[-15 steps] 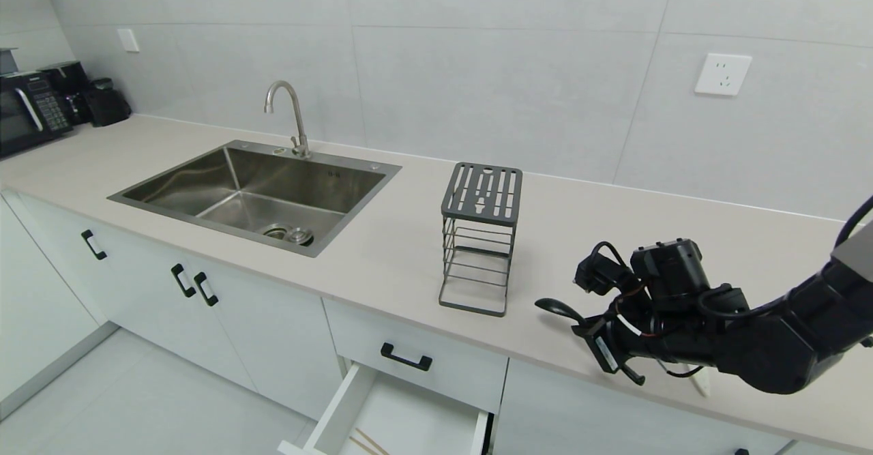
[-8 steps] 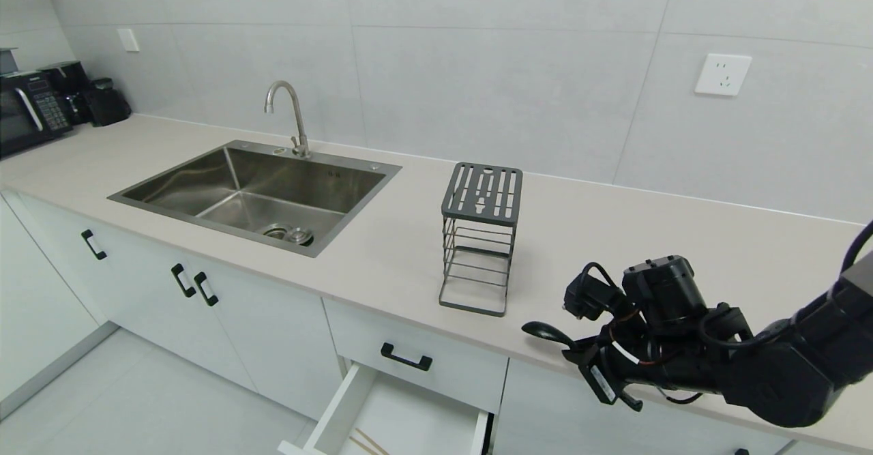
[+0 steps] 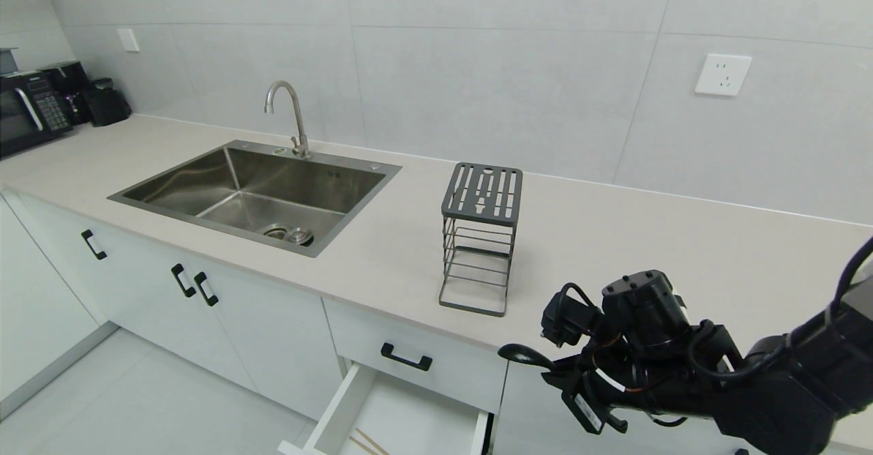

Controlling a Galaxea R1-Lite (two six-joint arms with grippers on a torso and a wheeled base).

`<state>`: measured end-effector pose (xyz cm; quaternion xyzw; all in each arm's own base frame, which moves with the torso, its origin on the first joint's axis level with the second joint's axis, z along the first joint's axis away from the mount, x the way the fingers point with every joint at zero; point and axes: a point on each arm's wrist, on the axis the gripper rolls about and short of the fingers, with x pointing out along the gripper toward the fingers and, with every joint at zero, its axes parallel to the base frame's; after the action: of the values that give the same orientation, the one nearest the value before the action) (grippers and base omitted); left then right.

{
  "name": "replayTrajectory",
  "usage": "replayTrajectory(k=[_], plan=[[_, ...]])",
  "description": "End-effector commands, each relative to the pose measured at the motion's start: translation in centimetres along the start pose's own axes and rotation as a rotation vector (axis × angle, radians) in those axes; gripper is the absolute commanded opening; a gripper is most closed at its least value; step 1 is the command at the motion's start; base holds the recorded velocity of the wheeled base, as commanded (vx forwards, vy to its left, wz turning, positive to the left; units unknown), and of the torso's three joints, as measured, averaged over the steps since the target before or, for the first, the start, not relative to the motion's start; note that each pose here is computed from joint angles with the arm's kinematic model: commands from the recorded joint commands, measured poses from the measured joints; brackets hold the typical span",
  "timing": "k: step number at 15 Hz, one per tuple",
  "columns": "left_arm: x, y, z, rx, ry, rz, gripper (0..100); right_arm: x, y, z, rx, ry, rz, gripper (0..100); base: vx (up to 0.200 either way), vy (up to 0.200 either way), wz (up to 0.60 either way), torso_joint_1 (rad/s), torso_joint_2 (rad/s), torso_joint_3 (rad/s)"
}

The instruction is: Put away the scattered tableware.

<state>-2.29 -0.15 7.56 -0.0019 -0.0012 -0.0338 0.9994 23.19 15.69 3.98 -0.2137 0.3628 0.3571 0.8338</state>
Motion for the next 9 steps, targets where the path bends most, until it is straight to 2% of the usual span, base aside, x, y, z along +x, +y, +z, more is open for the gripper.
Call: replayTrajectory(k=[1,6,9], plan=[[0.0,0.0,0.0,-0.001,0.001,0.0,100,0.0,0.4,0.2,-0.012,-0.006,0.009,0,0.0,0.0,0.0,0.0,0.0,0.0],[0.0,0.0,0.0,-0.001,0.001,0.0,100,0.4,3.6,1.4,-0.09,-0.051,0.099,0,0.0,0.0,0.0,0.0,0.0,0.0],[0.0,0.0,0.0,-0.001,0.001,0.0,100,1.6,6.6,2.4,-0.101,-0.057,0.177,0,0.0,0.0,0.0,0.0,0.0,0.0]])
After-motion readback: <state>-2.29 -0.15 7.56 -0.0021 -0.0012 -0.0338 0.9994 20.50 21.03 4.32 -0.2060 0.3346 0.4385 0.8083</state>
